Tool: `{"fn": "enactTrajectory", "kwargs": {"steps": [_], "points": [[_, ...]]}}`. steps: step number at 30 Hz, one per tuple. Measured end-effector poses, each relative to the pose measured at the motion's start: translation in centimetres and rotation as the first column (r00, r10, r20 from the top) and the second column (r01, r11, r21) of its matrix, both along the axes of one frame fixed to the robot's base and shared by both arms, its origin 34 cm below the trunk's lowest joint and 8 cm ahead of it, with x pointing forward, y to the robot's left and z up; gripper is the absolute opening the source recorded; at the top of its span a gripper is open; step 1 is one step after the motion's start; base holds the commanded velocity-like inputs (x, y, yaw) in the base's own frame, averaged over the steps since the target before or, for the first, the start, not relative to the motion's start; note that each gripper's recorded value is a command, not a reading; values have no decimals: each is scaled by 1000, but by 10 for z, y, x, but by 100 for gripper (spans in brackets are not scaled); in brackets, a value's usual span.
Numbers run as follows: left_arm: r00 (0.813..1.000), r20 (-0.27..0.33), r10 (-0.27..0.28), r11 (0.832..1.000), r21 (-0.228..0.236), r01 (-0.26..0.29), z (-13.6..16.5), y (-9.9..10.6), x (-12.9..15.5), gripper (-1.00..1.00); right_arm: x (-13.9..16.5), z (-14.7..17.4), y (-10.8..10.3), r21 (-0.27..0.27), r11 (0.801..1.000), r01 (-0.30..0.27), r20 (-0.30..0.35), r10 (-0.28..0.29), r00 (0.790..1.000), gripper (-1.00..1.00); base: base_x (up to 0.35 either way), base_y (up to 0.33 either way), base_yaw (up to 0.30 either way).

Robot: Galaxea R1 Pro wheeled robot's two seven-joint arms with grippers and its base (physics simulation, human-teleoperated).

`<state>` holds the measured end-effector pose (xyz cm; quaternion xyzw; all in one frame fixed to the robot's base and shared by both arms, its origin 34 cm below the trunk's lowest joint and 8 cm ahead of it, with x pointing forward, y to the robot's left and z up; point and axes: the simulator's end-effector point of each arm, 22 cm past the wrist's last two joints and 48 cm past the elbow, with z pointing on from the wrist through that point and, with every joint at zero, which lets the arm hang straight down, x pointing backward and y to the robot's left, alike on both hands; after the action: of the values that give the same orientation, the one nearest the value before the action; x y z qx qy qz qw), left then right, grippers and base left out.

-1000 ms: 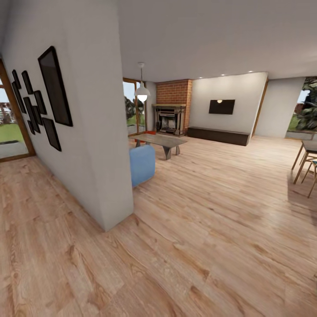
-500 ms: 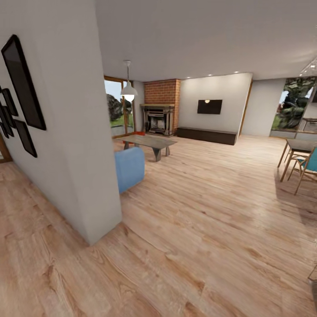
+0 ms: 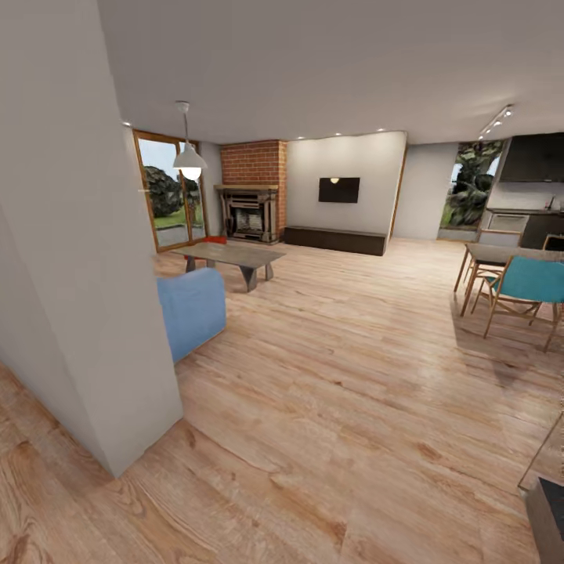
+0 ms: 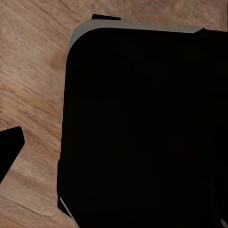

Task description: Move the two storage containers from the living room to the garage. In the garage, place one container on the floor and stack the other container on top of it (either order is fine).

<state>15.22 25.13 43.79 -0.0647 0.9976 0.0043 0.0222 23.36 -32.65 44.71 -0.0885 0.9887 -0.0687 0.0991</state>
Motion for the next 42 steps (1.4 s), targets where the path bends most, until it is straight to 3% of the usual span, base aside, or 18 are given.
{"fn": "enactTrajectory", "kwargs": {"steps": [25,36,42], "points": [[1000,-1,0,1000,0,0,0,0,0,100,0,0,0,0,1000,-1,0,1,1000,100,322,0,-249],[1000,-3,0,1000,0,0,0,0,-1,100,-1,0,-1,-2,1000,2,-3,-2,1000,100,322,0,-39],[1000,-4,2,1000,1,-2,0,0,-1,100,-6,0,-11,-33,997,69,-16,-70,997,100,322,0,0]]}}
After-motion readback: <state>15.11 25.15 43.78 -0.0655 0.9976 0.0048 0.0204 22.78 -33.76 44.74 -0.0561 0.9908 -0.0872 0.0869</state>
